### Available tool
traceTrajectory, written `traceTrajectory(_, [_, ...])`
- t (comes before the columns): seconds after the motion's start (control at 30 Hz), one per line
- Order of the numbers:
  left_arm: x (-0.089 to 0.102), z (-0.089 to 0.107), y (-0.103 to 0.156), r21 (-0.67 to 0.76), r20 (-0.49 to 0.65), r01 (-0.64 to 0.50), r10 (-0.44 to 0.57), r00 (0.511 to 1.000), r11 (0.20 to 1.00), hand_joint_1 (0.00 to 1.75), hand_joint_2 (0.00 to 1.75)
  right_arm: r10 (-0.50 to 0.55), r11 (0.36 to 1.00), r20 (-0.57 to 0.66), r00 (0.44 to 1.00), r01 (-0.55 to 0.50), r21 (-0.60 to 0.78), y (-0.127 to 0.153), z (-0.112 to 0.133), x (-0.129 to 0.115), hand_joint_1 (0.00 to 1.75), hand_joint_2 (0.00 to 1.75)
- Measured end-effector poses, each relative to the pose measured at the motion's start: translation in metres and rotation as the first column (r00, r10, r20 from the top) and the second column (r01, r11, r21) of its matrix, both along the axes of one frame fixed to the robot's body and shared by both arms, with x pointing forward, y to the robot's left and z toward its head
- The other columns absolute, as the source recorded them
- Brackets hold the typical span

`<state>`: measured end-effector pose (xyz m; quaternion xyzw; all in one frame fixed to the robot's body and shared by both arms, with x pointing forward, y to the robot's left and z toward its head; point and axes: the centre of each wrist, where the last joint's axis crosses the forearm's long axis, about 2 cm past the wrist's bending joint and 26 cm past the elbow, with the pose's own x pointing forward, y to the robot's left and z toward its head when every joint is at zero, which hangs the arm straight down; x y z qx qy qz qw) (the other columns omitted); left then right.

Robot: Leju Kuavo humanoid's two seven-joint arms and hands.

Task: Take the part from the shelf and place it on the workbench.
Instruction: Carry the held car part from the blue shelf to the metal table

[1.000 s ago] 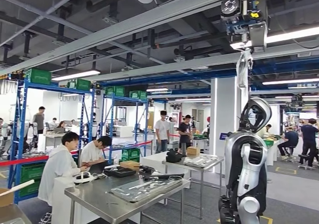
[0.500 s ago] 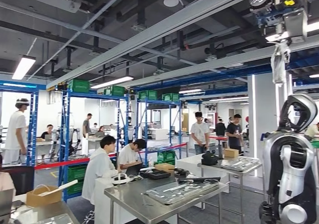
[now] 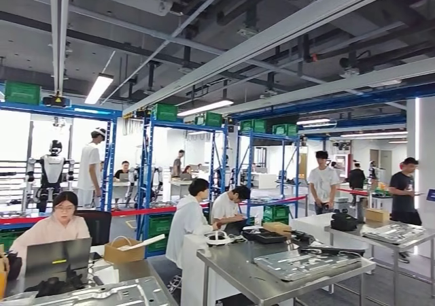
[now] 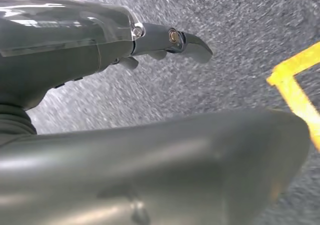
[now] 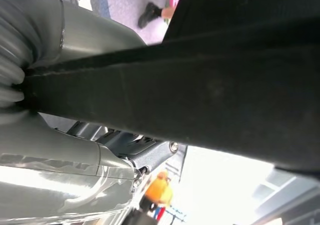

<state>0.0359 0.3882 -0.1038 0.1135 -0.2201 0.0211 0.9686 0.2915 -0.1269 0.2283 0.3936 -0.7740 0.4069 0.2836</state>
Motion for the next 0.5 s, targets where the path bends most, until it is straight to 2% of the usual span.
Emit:
traceTrajectory(0.13, [0.000, 0.000, -0.002, -0.002, 0.003, 0.004, -0.004, 1.000, 1.000, 0.00, 1.75, 0.001, 1.000, -0.012, 1.000, -0.001, -0.008, -0.002, -0.005, -0.002, 1.75, 1.75])
traceTrajectory(0.5, [0.003, -0.001, -0.005, -0.007, 0.009, 0.002, -0.001, 1.000, 1.000, 0.00, 1.75, 0.022, 1.000, 0.002, 1.000, -0.022, 0.007, 0.009, 0.008, 0.004, 1.75, 1.75])
